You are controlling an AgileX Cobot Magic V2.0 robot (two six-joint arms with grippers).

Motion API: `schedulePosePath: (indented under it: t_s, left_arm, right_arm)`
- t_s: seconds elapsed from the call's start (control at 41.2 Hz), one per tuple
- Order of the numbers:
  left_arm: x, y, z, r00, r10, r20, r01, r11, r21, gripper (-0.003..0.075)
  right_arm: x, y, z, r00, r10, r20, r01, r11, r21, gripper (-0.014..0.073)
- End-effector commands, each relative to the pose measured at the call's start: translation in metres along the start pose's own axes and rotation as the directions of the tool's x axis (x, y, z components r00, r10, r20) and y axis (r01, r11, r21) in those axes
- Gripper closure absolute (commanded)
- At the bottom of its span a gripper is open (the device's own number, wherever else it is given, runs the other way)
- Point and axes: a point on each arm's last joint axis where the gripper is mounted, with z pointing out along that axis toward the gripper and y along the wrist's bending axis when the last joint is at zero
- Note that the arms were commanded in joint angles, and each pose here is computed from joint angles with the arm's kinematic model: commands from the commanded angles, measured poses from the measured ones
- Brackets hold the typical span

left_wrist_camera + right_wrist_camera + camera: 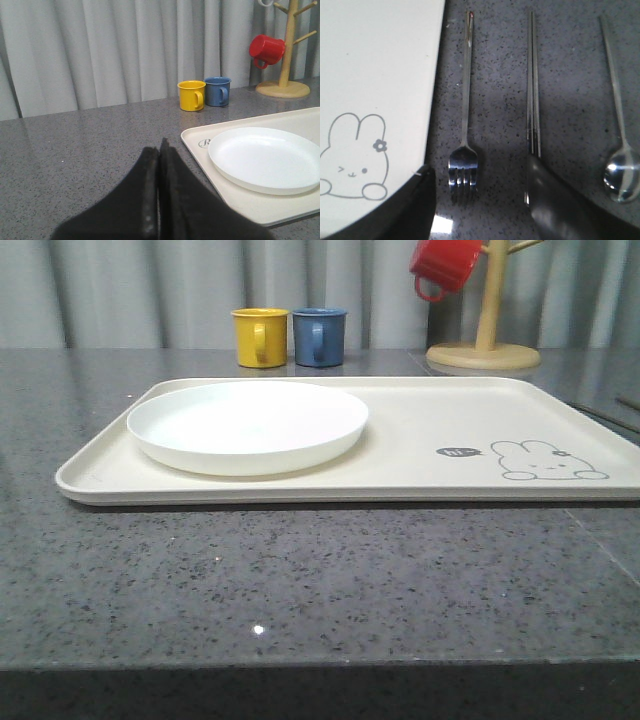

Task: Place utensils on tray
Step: 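Grasp the silver fork with the right gripper and lift it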

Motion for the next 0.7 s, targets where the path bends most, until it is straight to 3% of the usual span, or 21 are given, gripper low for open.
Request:
schedulePosePath:
  t_s: [0.0, 0.315, 0.679]
  left_arm:
    - [-0.015, 0.001, -0.001, 0.995, -0.021, 0.095, 0.022, 1.0, -0.006, 0.0739]
    - [-0.015, 0.001, -0.001, 0.995, -0.021, 0.095, 0.022, 1.0, -0.006, 0.0739]
    - [-0.015, 0.001, -0.001, 0.995, -0.021, 0.095, 0.022, 1.0, -0.006, 0.0739]
  right_arm:
    - [-0.021, 0.001, 0.006, 0.999, 0.009, 0.045, -0.009, 1.0, -0.009, 0.0167]
    - [-0.041, 0.002, 0.051, 1.0, 0.023, -0.015, -0.023, 1.0, -0.018, 0.0167]
    - [-0.043, 0.001, 0.084, 0.997, 0.024, -0.067, -0.025, 1.0, -0.016, 0.0184]
